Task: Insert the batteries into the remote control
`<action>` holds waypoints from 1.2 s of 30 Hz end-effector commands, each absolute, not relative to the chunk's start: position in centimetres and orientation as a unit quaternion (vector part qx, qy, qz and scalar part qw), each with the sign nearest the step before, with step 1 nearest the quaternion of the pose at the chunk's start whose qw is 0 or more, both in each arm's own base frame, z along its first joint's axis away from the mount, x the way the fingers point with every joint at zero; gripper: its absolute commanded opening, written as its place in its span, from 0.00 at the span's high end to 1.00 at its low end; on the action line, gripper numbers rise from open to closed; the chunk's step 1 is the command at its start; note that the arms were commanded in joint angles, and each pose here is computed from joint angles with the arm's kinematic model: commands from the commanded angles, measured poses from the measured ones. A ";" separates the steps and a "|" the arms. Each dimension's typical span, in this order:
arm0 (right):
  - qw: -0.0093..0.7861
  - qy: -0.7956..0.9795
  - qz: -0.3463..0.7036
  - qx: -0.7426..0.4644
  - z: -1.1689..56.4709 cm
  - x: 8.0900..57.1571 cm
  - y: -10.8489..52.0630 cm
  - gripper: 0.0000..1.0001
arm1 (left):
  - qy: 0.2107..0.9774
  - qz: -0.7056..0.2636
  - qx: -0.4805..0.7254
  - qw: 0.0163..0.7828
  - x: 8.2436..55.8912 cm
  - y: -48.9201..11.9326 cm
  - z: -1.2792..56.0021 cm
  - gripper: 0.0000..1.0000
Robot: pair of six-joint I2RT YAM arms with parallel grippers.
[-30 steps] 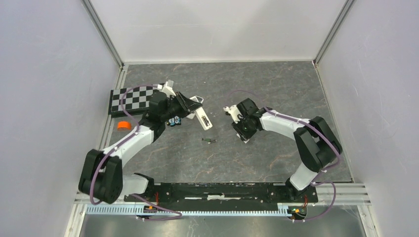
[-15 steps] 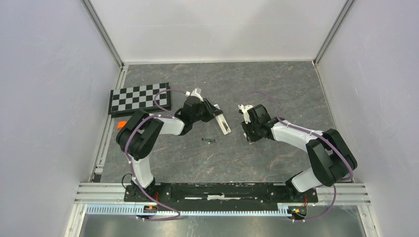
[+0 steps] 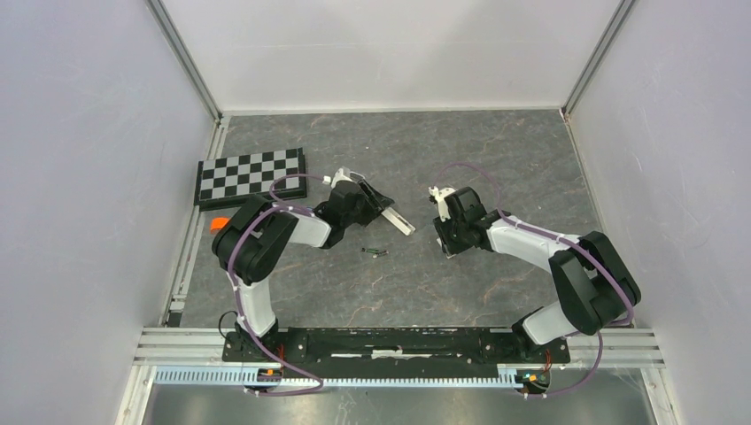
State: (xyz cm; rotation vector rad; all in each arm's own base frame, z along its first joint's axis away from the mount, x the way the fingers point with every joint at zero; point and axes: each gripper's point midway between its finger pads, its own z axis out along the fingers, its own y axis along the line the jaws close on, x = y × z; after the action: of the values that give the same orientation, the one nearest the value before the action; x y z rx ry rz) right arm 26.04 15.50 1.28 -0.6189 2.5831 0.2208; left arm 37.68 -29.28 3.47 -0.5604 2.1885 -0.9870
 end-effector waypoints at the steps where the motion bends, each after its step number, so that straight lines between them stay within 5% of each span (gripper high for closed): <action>1: 0.129 0.963 0.063 -0.227 -2.2 21.2 13.1 0.64 | 0.845 -0.333 -0.262 0.326 37.0 -27.2 2.1 0.36; 11: 0.126 0.964 0.057 -0.229 -1.8 21.1 12.9 0.56 | 0.881 -0.230 -0.306 0.279 34.2 -23.8 0.5 0.11; 13: 0.125 0.964 0.054 -0.230 -1.7 20.9 12.7 0.53 | 0.890 -0.204 -0.308 0.266 33.3 -22.9 0.2 0.01; 23: 0.122 0.970 0.000 -0.211 -1.3 20.3 10.4 0.48 | 0.901 -0.194 -0.263 0.287 33.0 -22.3 2.6 0.00; 36: 0.084 0.965 0.020 -0.247 -2.7 19.3 11.6 0.54 | 0.853 -0.341 -0.145 0.367 33.9 -26.3 9.8 0.12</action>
State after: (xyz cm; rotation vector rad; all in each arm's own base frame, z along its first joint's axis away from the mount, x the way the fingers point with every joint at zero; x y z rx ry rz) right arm 24.92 14.03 1.07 -0.6196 2.6410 0.1404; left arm 32.77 -24.24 5.22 -0.5705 2.3401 -0.7249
